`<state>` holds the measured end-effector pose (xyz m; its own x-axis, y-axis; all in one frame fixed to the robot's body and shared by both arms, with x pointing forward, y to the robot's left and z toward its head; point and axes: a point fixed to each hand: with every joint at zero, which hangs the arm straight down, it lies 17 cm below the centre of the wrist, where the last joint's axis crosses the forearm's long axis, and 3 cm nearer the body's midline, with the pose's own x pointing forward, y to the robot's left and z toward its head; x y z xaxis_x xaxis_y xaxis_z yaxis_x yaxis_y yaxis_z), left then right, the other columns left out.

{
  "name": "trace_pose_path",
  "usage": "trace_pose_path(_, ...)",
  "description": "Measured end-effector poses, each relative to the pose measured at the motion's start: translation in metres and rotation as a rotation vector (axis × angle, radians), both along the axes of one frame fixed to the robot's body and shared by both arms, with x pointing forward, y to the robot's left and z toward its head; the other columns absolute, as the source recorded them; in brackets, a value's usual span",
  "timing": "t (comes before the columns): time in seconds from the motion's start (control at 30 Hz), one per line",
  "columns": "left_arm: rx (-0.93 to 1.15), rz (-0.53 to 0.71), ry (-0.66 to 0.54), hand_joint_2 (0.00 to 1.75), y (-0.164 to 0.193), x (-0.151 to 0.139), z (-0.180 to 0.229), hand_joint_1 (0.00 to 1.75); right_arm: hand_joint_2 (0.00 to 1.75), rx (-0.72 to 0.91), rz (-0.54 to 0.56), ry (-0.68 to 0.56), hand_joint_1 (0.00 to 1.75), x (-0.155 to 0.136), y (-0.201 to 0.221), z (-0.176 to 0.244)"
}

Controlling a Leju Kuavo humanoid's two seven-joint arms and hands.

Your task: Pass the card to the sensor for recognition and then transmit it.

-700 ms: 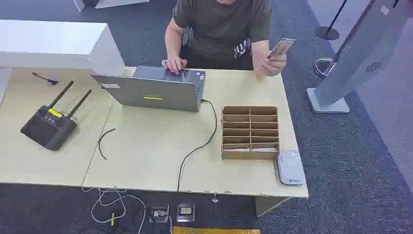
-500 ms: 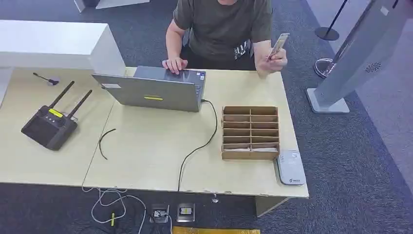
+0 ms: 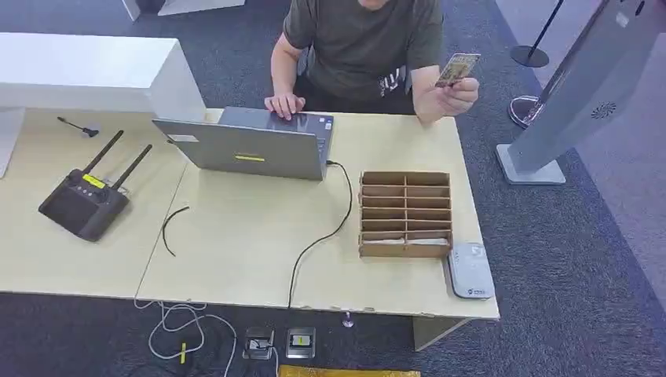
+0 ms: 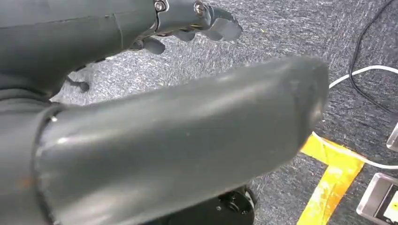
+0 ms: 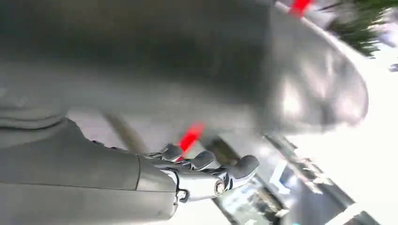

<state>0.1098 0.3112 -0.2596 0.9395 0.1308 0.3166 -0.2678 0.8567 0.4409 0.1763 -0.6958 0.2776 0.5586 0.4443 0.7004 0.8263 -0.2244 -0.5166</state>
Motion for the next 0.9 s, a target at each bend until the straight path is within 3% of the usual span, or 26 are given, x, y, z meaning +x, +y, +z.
trace_pose_path(0.4,0.01,-0.037,-0.019,0.0,0.0,0.006,0.002,0.0,1.75,-0.23,0.347,0.067,0.0,0.111,0.107,0.098)
trace_pose_path(0.57,0.012,-0.051,-0.026,0.0,0.0,0.008,0.002,0.0,1.75,-0.289,0.467,0.087,0.0,0.135,0.146,0.111)
trace_pose_path(0.73,0.011,-0.074,-0.038,0.0,0.0,0.011,0.002,0.0,1.75,-0.32,0.615,0.185,0.0,0.174,0.187,0.113)
trace_pose_path(0.9,0.012,-0.087,-0.039,0.0,0.002,0.011,0.002,0.0,1.75,-0.346,0.695,0.236,0.0,0.193,0.214,0.113)
